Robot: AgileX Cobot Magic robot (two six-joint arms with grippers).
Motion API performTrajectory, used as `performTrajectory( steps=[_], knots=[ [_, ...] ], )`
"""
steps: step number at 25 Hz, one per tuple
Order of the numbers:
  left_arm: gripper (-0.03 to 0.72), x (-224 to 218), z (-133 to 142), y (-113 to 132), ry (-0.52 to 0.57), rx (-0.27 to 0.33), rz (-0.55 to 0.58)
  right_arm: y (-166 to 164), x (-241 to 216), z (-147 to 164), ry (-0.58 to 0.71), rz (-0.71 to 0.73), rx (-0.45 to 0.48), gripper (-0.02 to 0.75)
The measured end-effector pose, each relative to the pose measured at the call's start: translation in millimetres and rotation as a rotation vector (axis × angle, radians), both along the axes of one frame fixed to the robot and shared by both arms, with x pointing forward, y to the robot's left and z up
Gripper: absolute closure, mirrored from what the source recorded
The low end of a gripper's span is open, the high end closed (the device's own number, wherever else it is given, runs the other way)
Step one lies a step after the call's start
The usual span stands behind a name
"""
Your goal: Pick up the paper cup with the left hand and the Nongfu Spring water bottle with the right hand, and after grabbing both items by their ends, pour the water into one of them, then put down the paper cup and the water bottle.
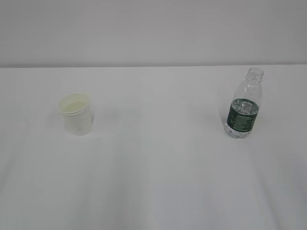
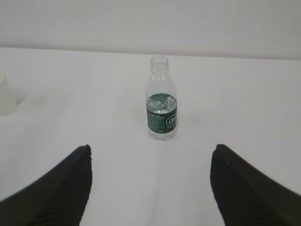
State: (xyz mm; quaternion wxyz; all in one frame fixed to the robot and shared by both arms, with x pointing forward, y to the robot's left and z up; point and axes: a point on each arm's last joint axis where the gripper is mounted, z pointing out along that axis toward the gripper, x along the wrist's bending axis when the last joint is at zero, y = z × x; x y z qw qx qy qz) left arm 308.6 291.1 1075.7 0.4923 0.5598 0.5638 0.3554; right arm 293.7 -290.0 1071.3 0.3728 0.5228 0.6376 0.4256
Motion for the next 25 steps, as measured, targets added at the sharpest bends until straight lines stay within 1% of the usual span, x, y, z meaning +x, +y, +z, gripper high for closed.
performTrajectory(
  steps=[2, 5, 8, 10, 13, 15, 20, 22, 25],
  knots=[
    [0.174, -11, 2, 2, -0.008, -0.004, 0.004, 0, -5, 2, 0.031, 0.003, 0.003, 0.15],
    [0.174, -27, 5, 6, -0.029, -0.011, 0.008, 1, -12, 6, 0.053, 0.015, 0.033, 0.15],
    [0.174, -43, 7, 10, -0.013, -0.012, 0.015, 1, -20, 8, 0.083, 0.031, 0.058, 0.15],
    [0.174, -53, 6, 12, 0.022, 0.017, 0.013, 1, -26, 8, 0.115, 0.037, 0.061, 0.15],
    [0.173, -64, 7, 15, 0.063, 0.088, -0.003, 1, -35, 8, 0.16, 0.043, 0.056, 0.15],
    [0.173, -69, 7, 15, 0.092, 0.105, -0.012, 0, -40, 10, 0.171, 0.046, 0.054, 0.15],
    [0.173, -74, 0, 12, 0.183, 0.087, -0.047, -2, -52, 6, 0.2, 0.047, 0.054, 0.15],
    [0.174, -76, 0, 12, 0.184, 0.084, -0.052, -3, -57, 3, 0.219, 0.05, 0.051, 0.15],
    [0.175, -81, -1, 13, 0.158, 0.075, -0.055, -4, -65, -1, 0.244, 0.052, 0.044, 0.15]
  ],
)
